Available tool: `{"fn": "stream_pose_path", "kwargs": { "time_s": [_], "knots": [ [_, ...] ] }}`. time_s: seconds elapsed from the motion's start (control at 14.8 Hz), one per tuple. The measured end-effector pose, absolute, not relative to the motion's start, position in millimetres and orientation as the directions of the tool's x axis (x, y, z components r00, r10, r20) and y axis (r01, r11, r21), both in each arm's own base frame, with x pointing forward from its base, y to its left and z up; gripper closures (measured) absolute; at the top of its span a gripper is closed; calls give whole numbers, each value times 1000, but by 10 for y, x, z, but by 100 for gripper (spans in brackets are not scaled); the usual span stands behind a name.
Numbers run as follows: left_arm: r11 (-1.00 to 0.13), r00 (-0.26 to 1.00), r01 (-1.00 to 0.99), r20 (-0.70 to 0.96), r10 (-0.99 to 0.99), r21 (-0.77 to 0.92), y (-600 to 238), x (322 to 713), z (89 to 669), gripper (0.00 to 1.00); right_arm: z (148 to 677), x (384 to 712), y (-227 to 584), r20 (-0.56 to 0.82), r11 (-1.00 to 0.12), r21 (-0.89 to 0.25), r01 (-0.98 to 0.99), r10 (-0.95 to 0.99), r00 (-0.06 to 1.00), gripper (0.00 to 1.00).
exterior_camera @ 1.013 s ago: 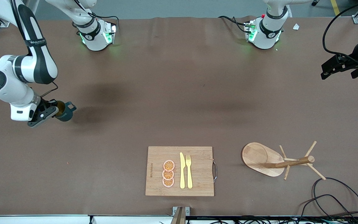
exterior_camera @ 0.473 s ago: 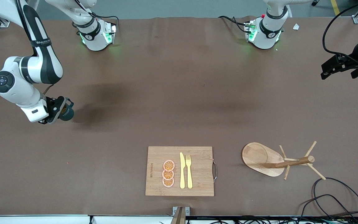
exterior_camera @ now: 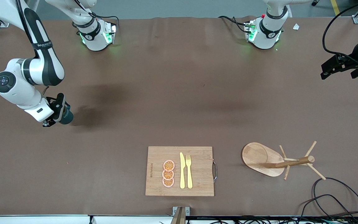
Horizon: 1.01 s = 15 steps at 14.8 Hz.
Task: Transfer cup from left to right arm and place
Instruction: 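Carry the mug further and lower it toward the table, then set the mug on the table and open the right gripper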
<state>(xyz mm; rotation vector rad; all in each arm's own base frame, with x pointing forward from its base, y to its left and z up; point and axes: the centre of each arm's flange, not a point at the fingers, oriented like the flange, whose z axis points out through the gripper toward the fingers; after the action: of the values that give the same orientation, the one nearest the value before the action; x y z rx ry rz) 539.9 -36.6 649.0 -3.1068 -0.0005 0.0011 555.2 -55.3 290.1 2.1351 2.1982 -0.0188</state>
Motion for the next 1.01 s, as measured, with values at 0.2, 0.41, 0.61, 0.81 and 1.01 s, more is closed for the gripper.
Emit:
{"fn": "stream_pose_path", "kwargs": {
  "time_s": [0.2,0.41,0.61,0.81,1.01],
  "knots": [
    [-999,1000,-2,-6,-1,-35,-375,5399,6464,0,2735,5551,-552,-18,60,31,998,998,-59,96],
    [-999,1000,-3,-9,-3,-35,-382,5398,6453,0,2629,5549,-551,-12,66,16,998,998,-66,96],
    [-999,1000,-3,-9,-3,-35,-382,5398,6452,0,2563,5567,-551,-7,64,10,998,998,-64,93],
    [-999,1000,-3,-9,-3,-35,-382,5398,6452,0,2537,5601,-548,-5,74,10,997,997,-74,70],
    [-999,1000,-3,-9,-3,-35,-382,5398,6452,0,2613,5676,-466,-7,120,20,993,993,-120,40]
  ]
}}
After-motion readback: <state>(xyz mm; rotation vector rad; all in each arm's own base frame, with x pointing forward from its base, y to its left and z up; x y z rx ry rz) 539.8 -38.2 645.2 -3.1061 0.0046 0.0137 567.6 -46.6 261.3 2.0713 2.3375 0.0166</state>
